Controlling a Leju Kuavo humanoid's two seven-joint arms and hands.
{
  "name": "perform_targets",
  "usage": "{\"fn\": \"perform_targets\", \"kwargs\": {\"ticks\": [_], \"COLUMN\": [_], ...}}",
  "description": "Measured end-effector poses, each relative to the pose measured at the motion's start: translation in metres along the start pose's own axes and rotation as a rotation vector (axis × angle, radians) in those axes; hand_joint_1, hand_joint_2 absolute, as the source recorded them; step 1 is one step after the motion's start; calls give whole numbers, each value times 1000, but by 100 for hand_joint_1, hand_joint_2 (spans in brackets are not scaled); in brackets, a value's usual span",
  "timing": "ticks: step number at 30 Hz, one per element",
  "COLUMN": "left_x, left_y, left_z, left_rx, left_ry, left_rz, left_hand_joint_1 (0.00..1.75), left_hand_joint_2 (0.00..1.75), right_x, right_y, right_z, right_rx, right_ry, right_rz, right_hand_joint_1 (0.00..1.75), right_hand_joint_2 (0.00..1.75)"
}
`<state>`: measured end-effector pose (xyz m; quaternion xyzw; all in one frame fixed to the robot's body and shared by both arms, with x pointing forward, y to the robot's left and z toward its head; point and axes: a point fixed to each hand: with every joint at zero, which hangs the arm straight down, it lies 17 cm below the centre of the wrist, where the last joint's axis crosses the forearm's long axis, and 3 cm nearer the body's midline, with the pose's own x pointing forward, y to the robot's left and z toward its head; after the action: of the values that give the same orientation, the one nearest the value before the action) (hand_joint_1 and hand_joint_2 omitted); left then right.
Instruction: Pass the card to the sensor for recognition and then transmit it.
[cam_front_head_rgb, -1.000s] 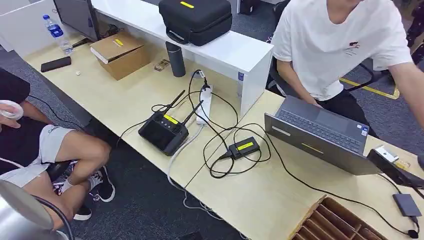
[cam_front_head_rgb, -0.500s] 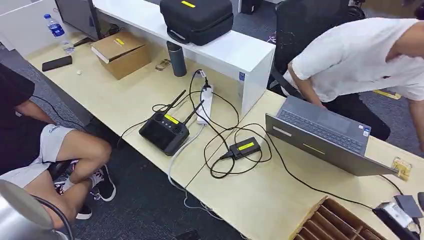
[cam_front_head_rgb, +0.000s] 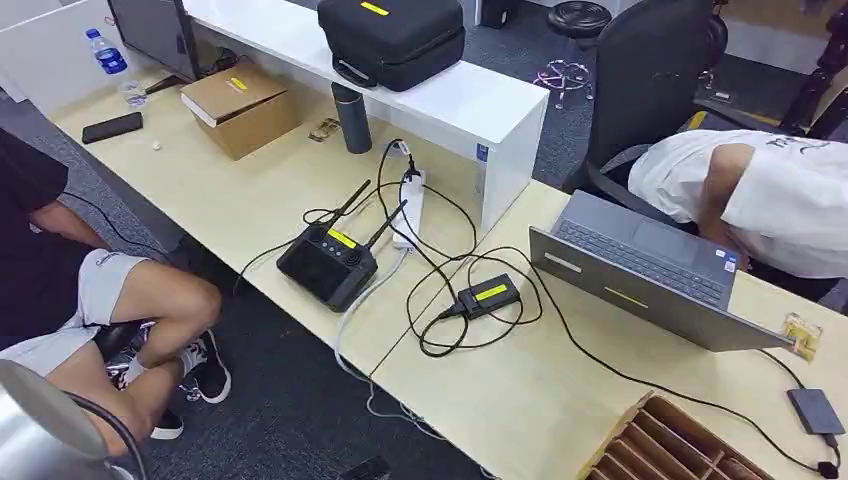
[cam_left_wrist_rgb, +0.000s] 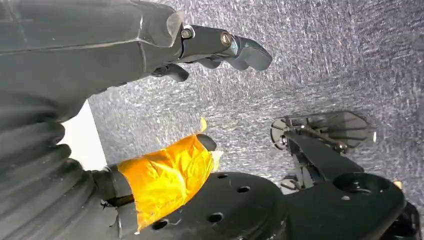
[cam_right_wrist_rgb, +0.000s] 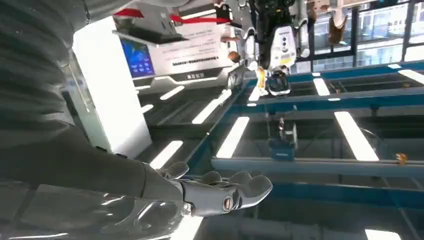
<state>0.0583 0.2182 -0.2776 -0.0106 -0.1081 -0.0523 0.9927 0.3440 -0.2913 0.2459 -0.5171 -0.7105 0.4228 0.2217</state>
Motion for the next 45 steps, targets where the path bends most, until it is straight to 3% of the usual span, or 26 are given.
{"fn": "perform_targets", "kwargs": {"ticks": [8,20,26,34,39,45], "left_x": [1,4,5,5,5,4], "left_y": [-1,-4,-5,-5,-5,-4], "left_z": [0,0,0,0,0,0], "left_rx": [12,19,26,29,30,33], "left_ry": [-4,-10,-10,-9,-9,-1], "left_rz": [52,99,112,118,107,86], "left_hand_joint_1": [0,0,0,0,0,0], "left_hand_joint_2": [175,175,175,175,175,175], "right_x": [33,76,98,121,139,162], "right_y": [-30,-39,-20,1,37,64], "right_z": [47,72,86,96,111,111], "right_rx": [7,37,118,187,292,324], "right_ry": [13,61,149,156,171,111], "right_rz": [43,-39,-197,-322,-419,-506], "right_hand_joint_1": [0,0,0,0,0,0], "right_hand_joint_2": [175,175,175,175,175,175]}}
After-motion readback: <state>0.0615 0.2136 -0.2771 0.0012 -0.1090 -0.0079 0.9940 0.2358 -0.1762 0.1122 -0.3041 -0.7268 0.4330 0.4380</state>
